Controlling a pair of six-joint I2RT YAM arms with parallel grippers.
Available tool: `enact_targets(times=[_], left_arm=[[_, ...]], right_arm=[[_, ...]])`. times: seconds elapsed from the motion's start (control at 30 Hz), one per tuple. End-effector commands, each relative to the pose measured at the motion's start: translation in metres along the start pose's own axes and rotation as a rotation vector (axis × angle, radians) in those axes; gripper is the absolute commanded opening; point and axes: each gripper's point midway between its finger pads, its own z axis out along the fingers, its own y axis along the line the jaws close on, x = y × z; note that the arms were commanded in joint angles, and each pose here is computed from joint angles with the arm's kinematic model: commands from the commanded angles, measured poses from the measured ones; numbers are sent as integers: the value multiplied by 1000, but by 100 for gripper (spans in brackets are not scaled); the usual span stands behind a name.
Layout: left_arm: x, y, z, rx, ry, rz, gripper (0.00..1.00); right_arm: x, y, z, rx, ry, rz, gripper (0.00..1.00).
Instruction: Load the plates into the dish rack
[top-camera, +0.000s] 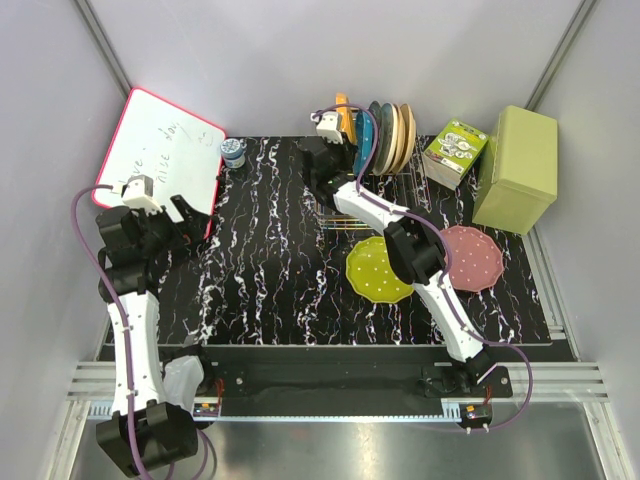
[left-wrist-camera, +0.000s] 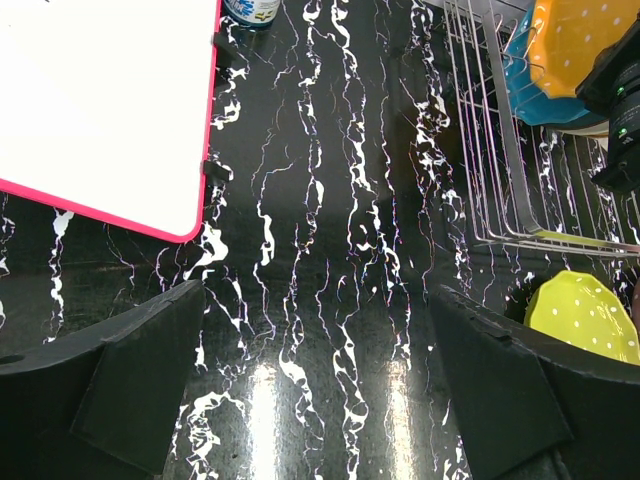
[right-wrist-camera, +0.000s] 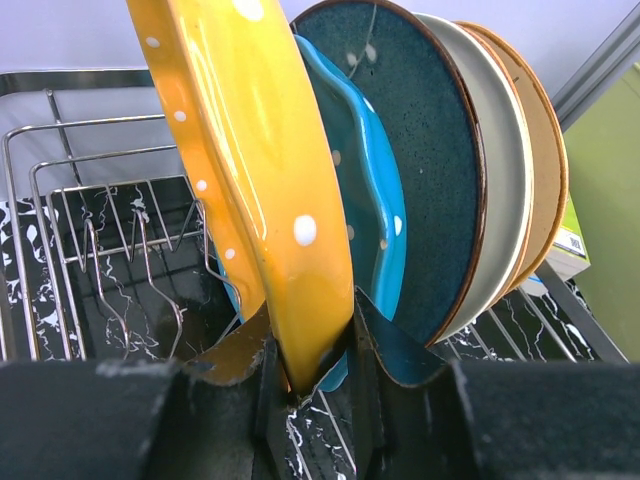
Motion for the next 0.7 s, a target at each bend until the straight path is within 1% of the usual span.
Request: enact_targets(times=[0.0,0.03,0.07,0.17,0.47,0.5,0.53,0.57,0.6,0.67], left_arm=[[-8,-5,2,37,-32,7,99],[-8,-5,2,37,-32,7,99],[-8,-6,2,40,-32,6,99],[-8,-6,2,45,-32,7,99],[-6,-8,2,56,-25,0,99],[-6,-9,2,59,-25,-1,99],[-7,-9,2,58,-27,-1,99],[-6,-8,3,59,-23,-4,99],[-6,-8,3,56,-24,-3,99],[-5,-8,3,61,-20,-9,99]], right_arm=[[-36,-16,-1,72,-37,165,0],[-34,-15,-1,72,-35,166,0],[-35,-16,-1,72,-35,164,3],[-31,-15,-2,74,-31,160,22],[-35,-19,0,87,-53,154,24],[-36,-20,0,93,-63,157,22],[-39,-21,0,94,-68,160,18],[-38,-20,1,93,-70,158,12],[-39,-22,2,103,-71,170,0],[-36,-25,3,116,-66,173,0]])
